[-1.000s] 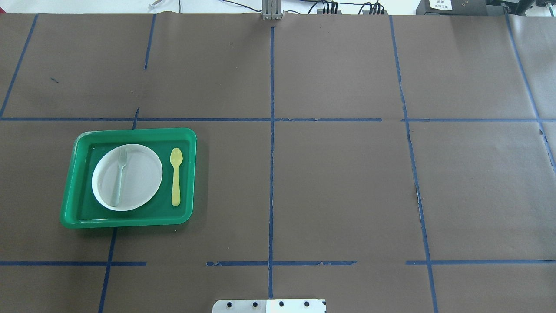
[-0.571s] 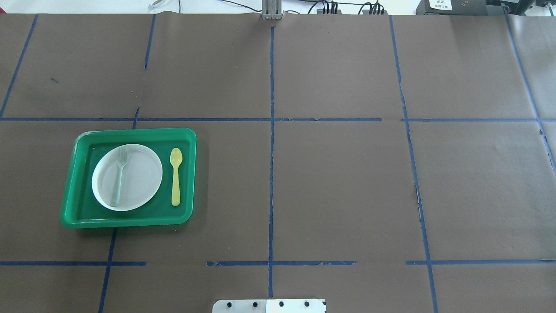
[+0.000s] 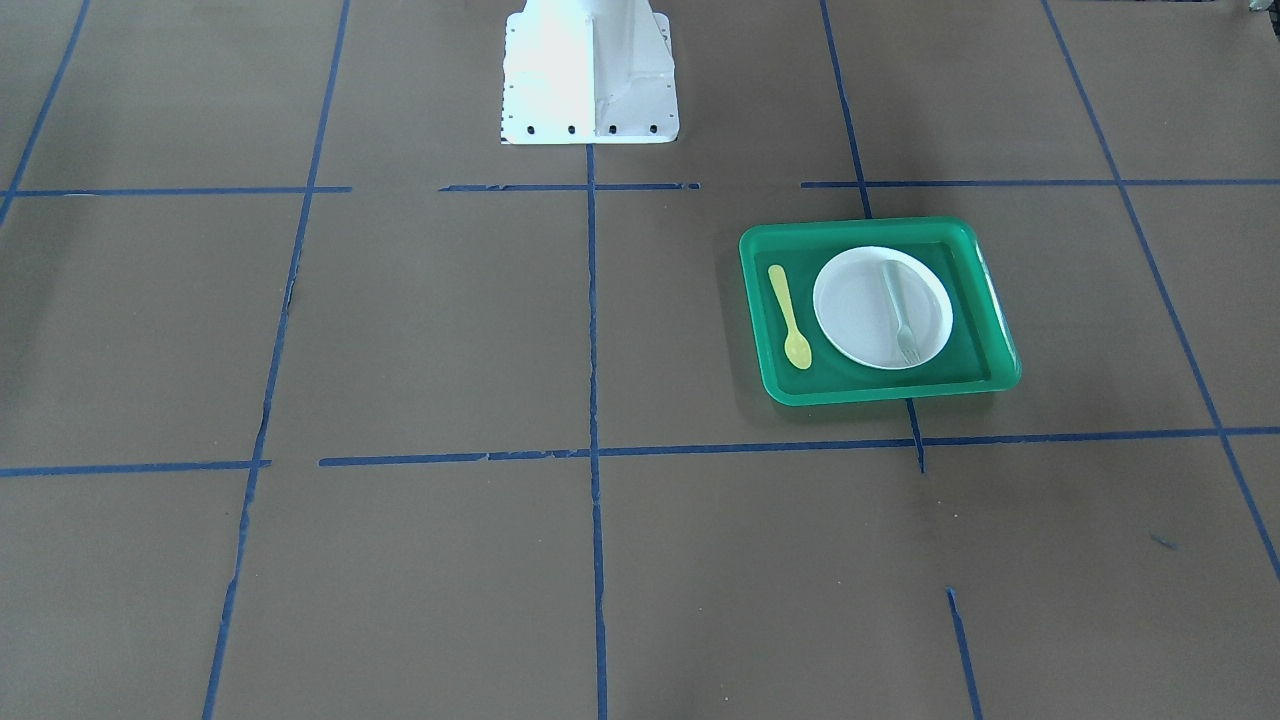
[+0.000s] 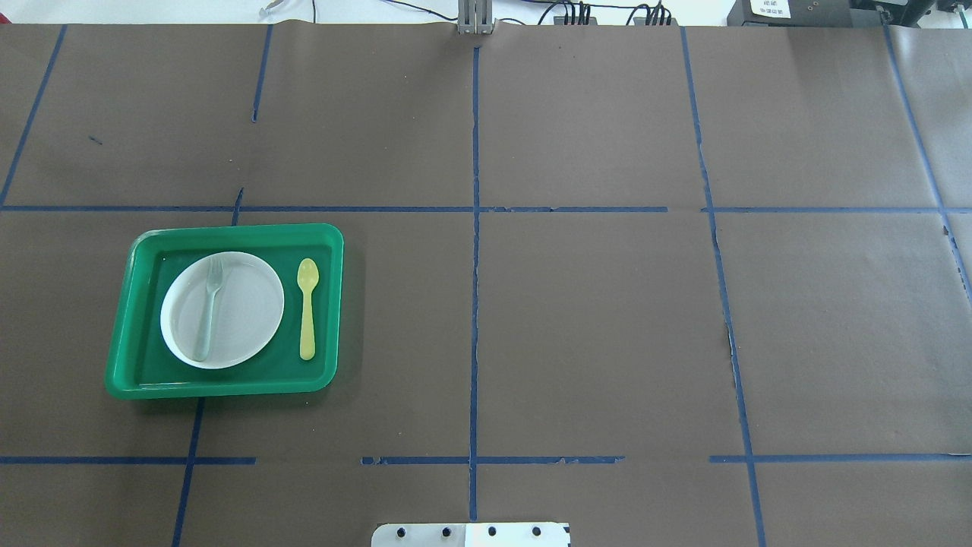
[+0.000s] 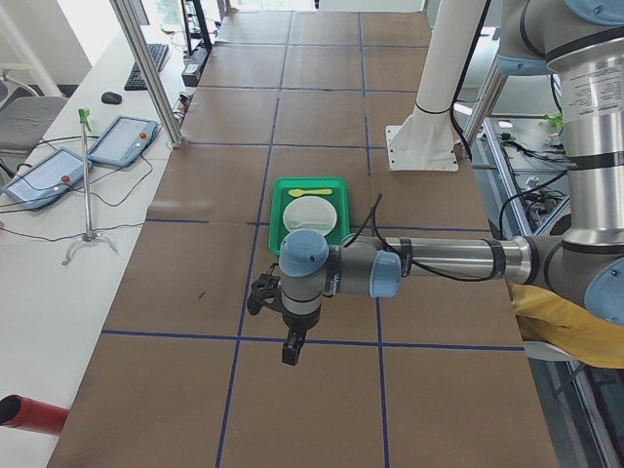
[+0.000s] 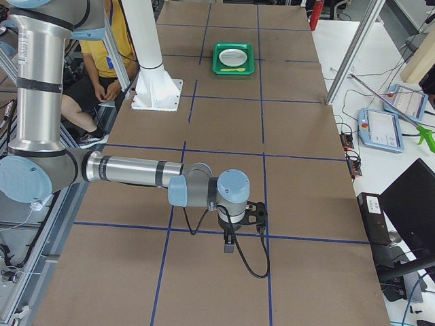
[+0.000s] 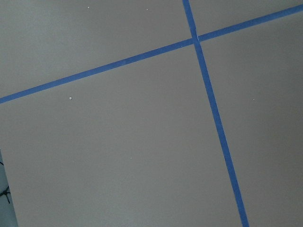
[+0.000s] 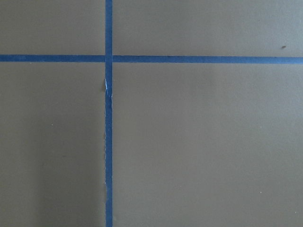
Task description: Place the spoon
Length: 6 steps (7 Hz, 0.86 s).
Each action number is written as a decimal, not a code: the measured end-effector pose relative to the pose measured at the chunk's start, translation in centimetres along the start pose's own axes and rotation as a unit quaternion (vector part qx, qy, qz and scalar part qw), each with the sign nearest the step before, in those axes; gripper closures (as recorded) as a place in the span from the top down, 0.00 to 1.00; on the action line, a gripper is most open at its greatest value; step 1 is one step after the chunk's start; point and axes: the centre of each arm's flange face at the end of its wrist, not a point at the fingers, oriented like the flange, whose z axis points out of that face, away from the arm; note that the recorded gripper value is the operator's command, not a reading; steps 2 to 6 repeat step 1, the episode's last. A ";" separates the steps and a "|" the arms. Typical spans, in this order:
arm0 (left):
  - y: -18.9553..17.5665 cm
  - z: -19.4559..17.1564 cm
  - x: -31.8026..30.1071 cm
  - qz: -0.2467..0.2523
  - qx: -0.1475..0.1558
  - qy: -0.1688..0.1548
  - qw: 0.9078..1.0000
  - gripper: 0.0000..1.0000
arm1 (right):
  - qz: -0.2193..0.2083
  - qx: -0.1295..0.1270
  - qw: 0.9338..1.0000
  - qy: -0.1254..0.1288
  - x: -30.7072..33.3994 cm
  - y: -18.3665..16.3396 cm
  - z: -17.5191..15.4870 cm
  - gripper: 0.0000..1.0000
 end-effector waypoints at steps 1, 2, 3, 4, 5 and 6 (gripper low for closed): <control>0.0 0.0 0.0 0.000 0.000 0.000 1.000 1.00 | 0.000 0.000 1.000 0.000 0.0 0.0 0.0 1.00; 0.0 0.0 0.0 0.000 0.000 0.000 1.000 1.00 | 0.000 0.000 1.000 0.000 0.0 0.0 0.0 1.00; 0.0 0.0 0.0 0.000 0.000 0.000 1.000 1.00 | 0.000 0.000 1.000 0.000 0.0 0.0 0.0 1.00; 0.0 0.0 0.0 0.000 0.000 0.000 1.000 1.00 | 0.000 0.000 1.000 0.000 0.0 0.0 0.0 1.00; 0.0 0.0 0.0 0.000 0.000 0.000 1.000 1.00 | 0.000 0.000 1.000 0.000 0.0 0.0 0.0 1.00; 0.0 0.0 0.0 0.000 0.000 0.000 1.000 1.00 | 0.000 0.000 1.000 0.000 0.0 0.0 0.0 1.00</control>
